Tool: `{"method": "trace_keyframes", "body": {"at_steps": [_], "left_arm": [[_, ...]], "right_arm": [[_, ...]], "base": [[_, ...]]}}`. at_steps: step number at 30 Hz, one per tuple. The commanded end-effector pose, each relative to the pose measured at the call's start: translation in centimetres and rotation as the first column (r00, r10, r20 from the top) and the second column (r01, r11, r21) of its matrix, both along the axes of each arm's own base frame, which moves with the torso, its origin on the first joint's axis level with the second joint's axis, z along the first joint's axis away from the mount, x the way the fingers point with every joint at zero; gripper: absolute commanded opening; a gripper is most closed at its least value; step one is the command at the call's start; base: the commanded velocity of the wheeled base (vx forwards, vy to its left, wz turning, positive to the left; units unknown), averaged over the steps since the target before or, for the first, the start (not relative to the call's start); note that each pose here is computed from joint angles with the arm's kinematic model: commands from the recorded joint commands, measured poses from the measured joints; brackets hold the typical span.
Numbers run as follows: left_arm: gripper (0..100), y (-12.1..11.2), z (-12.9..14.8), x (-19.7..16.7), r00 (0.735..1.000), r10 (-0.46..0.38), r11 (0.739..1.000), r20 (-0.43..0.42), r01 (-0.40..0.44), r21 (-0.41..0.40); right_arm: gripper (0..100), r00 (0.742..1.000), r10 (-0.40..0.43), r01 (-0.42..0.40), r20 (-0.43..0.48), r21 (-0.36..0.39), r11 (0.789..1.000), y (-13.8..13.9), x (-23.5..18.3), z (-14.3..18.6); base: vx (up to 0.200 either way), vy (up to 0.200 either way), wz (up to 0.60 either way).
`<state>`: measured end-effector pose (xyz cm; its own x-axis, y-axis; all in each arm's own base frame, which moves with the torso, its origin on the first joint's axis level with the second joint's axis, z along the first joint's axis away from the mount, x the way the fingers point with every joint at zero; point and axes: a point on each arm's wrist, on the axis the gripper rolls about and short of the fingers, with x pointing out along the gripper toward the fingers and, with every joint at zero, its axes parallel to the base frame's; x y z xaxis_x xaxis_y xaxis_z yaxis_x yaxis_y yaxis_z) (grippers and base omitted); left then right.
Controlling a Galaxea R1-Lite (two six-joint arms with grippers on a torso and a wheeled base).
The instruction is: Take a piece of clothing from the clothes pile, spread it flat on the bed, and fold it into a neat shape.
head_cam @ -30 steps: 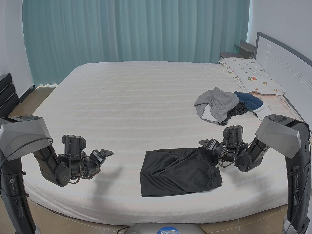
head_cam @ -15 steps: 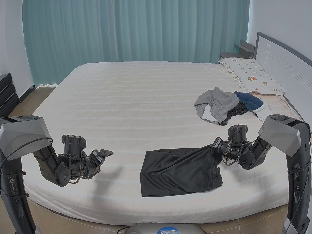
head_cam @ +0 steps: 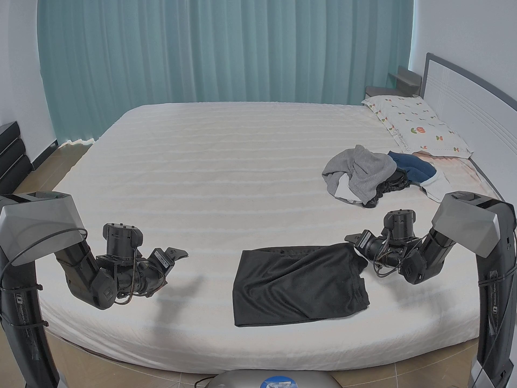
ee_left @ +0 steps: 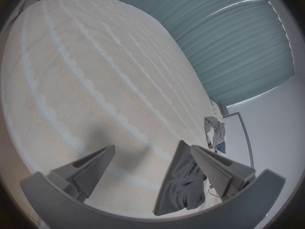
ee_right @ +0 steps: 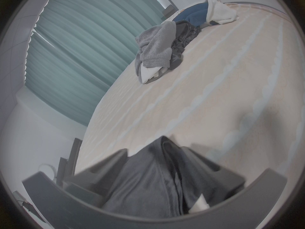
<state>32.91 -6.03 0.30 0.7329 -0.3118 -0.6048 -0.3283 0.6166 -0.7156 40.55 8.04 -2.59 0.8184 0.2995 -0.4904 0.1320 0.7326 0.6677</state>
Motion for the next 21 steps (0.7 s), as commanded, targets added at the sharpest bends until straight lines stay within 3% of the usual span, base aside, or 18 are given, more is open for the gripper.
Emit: {"method": "trace_keyframes", "body": {"at_steps": [1, 9, 21], "left_arm": [[100, 0.0, 0.0, 0.0, 1.000, 0.000, 1.000, 0.000, 0.000, -0.001], [100, 0.0, 0.0, 0.0, 1.000, 0.000, 1.000, 0.000, 0.000, -0.001], [100, 0.0, 0.0, 0.0, 1.000, 0.000, 1.000, 0.000, 0.000, -0.001]], "right_arm": [[100, 0.998, 0.063, -0.064, 0.027, 0.025, 0.998, -1.4, -3.3, 2.9], [100, 0.971, 0.234, -0.234, -0.039, 0.008, 0.972, -2.3, -8.5, 2.9], [100, 0.954, 0.300, -0.301, -0.013, -0.018, 0.954, -1.2, -10.2, 2.5]], "base": [[0.000, 0.000, 0.00], [0.000, 0.000, 0.00], [0.000, 0.000, 0.00]]}}
